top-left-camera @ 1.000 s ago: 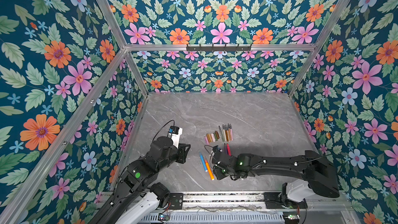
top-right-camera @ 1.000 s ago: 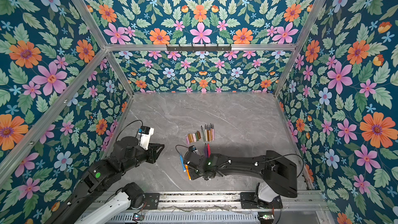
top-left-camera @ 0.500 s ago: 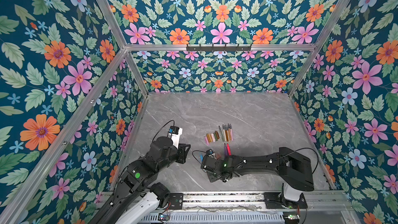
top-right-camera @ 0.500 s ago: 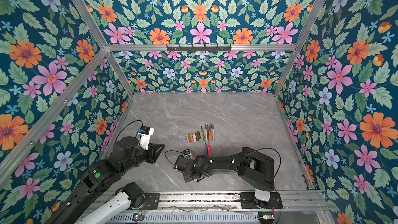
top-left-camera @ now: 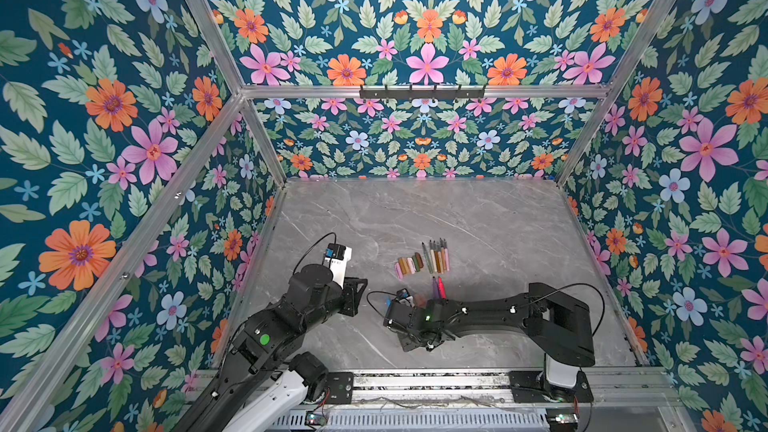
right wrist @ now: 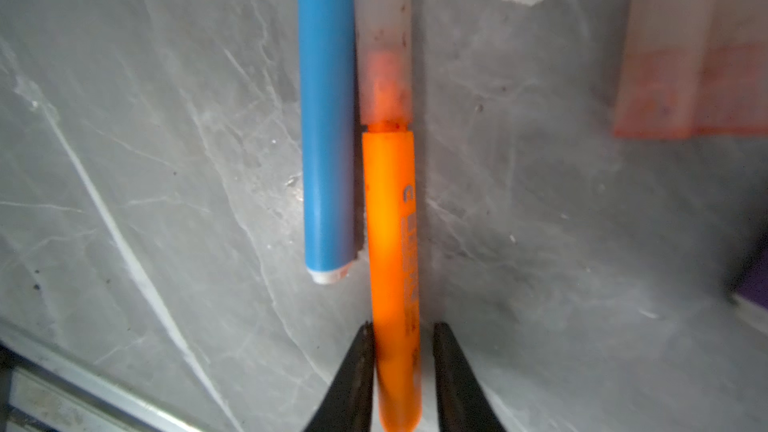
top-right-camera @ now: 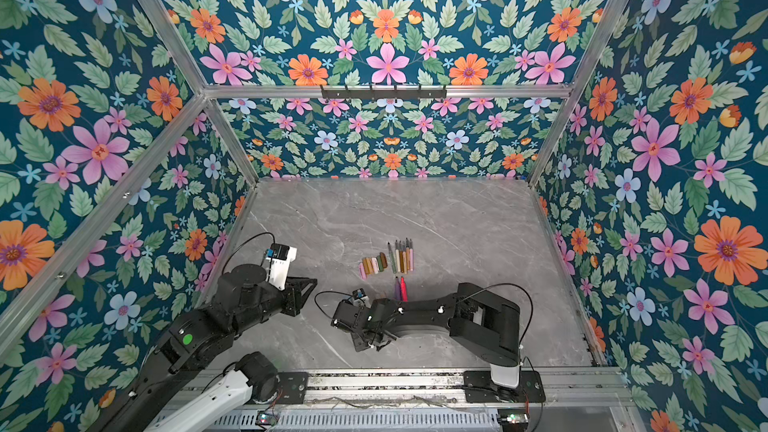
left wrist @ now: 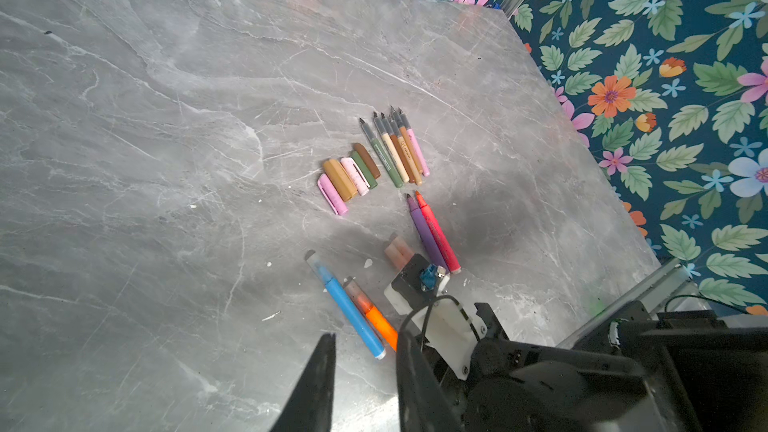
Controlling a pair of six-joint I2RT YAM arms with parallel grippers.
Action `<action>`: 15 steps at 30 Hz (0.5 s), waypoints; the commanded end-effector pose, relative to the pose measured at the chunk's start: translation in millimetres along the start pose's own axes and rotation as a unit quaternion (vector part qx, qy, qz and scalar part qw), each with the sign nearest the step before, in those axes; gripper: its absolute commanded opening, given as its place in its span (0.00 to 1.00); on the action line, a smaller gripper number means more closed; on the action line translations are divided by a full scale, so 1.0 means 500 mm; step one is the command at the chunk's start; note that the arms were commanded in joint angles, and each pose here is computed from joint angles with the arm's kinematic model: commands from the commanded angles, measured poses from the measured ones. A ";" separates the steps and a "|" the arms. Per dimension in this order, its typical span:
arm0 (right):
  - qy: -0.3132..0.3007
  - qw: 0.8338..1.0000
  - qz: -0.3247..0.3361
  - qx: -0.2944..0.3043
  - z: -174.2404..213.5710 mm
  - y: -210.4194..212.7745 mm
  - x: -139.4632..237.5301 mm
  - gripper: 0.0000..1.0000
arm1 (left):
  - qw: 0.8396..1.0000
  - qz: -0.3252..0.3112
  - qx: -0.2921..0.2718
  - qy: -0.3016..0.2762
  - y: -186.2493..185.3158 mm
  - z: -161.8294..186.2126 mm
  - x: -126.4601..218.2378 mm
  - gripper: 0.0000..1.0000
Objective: Open the pen caps
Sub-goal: 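Move the right gripper over the orange highlighter and close on its body, then raise the orange highlighter upright with the right gripper while the left gripper approaches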
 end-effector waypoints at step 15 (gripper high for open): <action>-0.051 0.998 -0.014 0.020 -0.015 -0.013 0.087 0.18 | 1.000 0.002 -0.005 -0.006 -0.002 -0.004 0.000 0.29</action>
Point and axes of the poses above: each gripper's point midway between its finger pads, its own x axis back along the fingers, its own y axis along the line the jaws close on, z = x × y, the point moved 9 cm from there along x, back along the fingers, and after that the axes turned 8 degrees about x, right-handed, at the moved point
